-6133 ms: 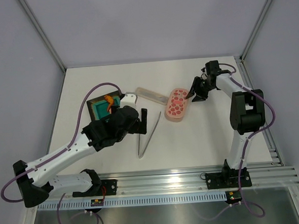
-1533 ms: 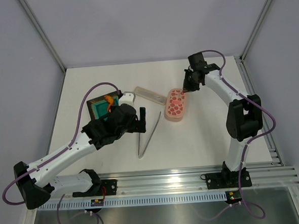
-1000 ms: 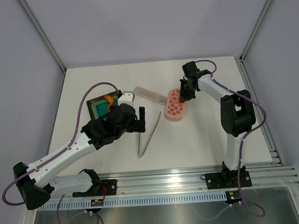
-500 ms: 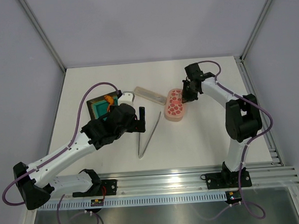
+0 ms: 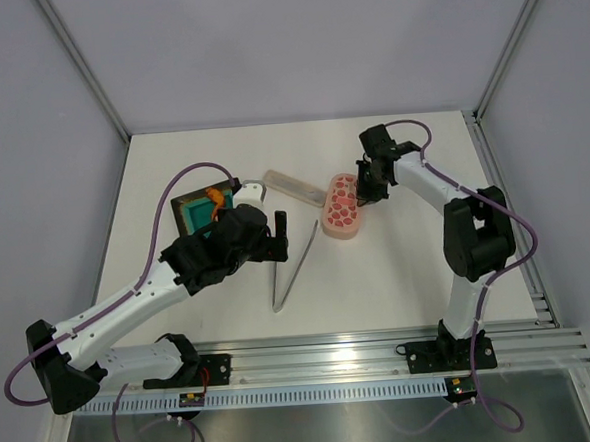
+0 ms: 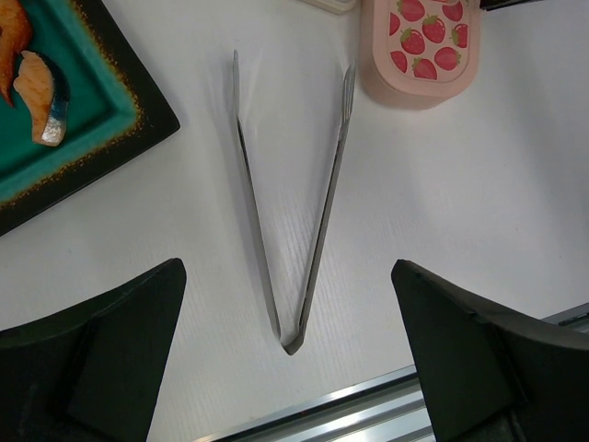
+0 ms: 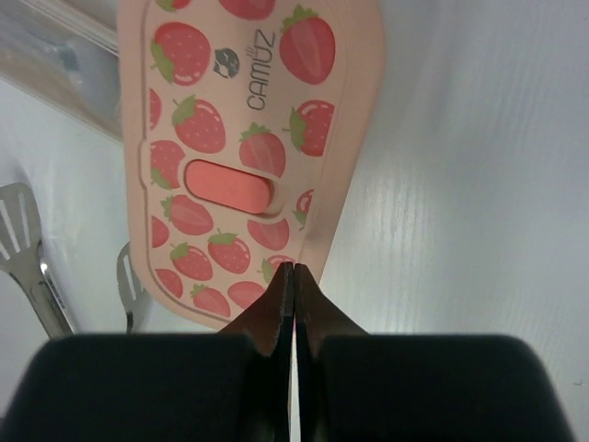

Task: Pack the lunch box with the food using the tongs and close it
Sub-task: Close the box lid on the packing box.

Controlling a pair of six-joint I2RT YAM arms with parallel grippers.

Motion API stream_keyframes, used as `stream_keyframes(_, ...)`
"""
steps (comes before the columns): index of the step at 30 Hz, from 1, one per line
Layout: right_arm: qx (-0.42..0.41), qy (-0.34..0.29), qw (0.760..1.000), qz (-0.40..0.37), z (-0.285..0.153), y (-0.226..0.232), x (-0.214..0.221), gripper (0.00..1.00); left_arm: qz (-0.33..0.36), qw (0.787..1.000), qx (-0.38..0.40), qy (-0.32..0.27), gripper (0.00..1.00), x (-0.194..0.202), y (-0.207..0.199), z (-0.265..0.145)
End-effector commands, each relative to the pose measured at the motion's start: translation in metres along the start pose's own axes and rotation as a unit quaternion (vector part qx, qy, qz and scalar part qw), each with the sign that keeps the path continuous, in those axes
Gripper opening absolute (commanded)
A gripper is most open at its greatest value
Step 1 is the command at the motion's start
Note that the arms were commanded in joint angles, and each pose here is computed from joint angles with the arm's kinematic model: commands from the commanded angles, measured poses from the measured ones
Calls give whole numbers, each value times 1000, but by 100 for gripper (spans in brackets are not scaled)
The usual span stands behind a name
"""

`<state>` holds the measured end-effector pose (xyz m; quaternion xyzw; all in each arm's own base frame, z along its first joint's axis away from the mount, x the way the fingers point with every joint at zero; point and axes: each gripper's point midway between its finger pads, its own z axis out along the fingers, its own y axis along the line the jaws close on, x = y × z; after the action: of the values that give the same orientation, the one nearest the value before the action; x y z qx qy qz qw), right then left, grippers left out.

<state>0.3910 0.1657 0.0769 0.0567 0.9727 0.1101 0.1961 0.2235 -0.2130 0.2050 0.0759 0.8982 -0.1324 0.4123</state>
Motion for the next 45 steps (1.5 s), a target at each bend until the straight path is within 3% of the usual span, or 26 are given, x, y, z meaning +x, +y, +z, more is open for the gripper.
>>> stream_keyframes(1,-23,-88,996,-20,-56,24,-49,0,-19,999,17,-19,99,-11,-7,-3)
stream_keyframes(5,-21,-91,995,-26,-52,30,-64,0,-19,999,16,-20,99,-11,-6,-4)
stream_keyframes(11,-20,-63,998,-12,-5,37,-74,2,-24,999,14,-22,99,-9,-2,-7)
stream_keyframes(18,11,-6,1000,-5,46,24,-53,7,-28,999,12,-25,99,-7,2,-10)
stream_keyframes(29,-49,-104,993,-9,-24,59,-94,7,-29,999,11,-23,99,-4,3,-9)
stream_keyframes(39,-29,-17,999,-37,52,63,-48,13,-33,999,4,-28,99,-5,8,-13)
stream_keyframes(45,-23,-15,999,-44,45,65,-35,13,-33,999,5,-27,99,-5,8,-13)
